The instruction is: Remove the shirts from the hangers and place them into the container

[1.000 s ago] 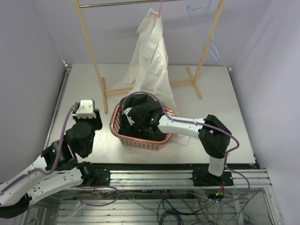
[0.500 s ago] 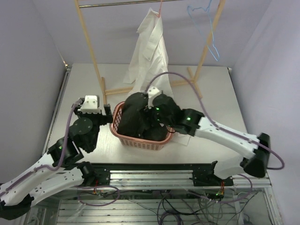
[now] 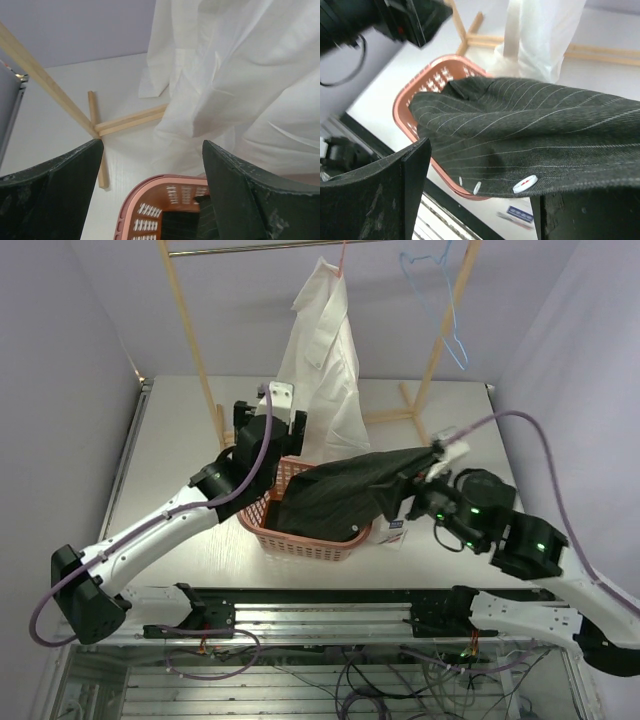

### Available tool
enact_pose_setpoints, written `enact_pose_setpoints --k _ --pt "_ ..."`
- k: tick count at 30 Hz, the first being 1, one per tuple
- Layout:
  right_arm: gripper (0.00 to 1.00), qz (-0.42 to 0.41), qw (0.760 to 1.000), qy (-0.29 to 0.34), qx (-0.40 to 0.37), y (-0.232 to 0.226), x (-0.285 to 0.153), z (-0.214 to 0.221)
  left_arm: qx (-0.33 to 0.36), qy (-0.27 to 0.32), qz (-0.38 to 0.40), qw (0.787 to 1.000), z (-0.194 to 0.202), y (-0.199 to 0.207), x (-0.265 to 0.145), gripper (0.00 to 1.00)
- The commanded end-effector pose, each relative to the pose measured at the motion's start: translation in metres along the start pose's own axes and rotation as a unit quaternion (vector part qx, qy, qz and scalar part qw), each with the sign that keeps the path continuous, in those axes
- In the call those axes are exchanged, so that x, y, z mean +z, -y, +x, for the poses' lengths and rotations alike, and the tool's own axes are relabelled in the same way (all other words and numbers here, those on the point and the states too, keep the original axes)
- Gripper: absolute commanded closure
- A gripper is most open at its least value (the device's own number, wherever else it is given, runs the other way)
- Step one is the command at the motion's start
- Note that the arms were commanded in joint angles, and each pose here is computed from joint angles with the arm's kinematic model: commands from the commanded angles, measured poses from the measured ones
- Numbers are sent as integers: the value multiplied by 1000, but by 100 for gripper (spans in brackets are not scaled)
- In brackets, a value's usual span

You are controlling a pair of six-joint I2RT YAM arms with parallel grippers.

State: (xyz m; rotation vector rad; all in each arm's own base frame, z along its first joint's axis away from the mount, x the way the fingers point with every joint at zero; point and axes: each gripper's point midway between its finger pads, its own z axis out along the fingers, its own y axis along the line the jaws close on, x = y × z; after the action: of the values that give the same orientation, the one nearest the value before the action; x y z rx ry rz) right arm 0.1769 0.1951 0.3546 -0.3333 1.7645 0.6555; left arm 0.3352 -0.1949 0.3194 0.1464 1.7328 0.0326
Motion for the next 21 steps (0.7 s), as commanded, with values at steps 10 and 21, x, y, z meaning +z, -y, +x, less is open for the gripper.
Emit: enact_pose_setpoints --k 10,21 --pt "29 -117 970 -190 -98 -77 106 90 -91 79 -26 992 -54 -78 -72 10" --pt "34 -170 941 -283 -78 -109 126 130 -103 72 5 992 -35 -101 -107 11"
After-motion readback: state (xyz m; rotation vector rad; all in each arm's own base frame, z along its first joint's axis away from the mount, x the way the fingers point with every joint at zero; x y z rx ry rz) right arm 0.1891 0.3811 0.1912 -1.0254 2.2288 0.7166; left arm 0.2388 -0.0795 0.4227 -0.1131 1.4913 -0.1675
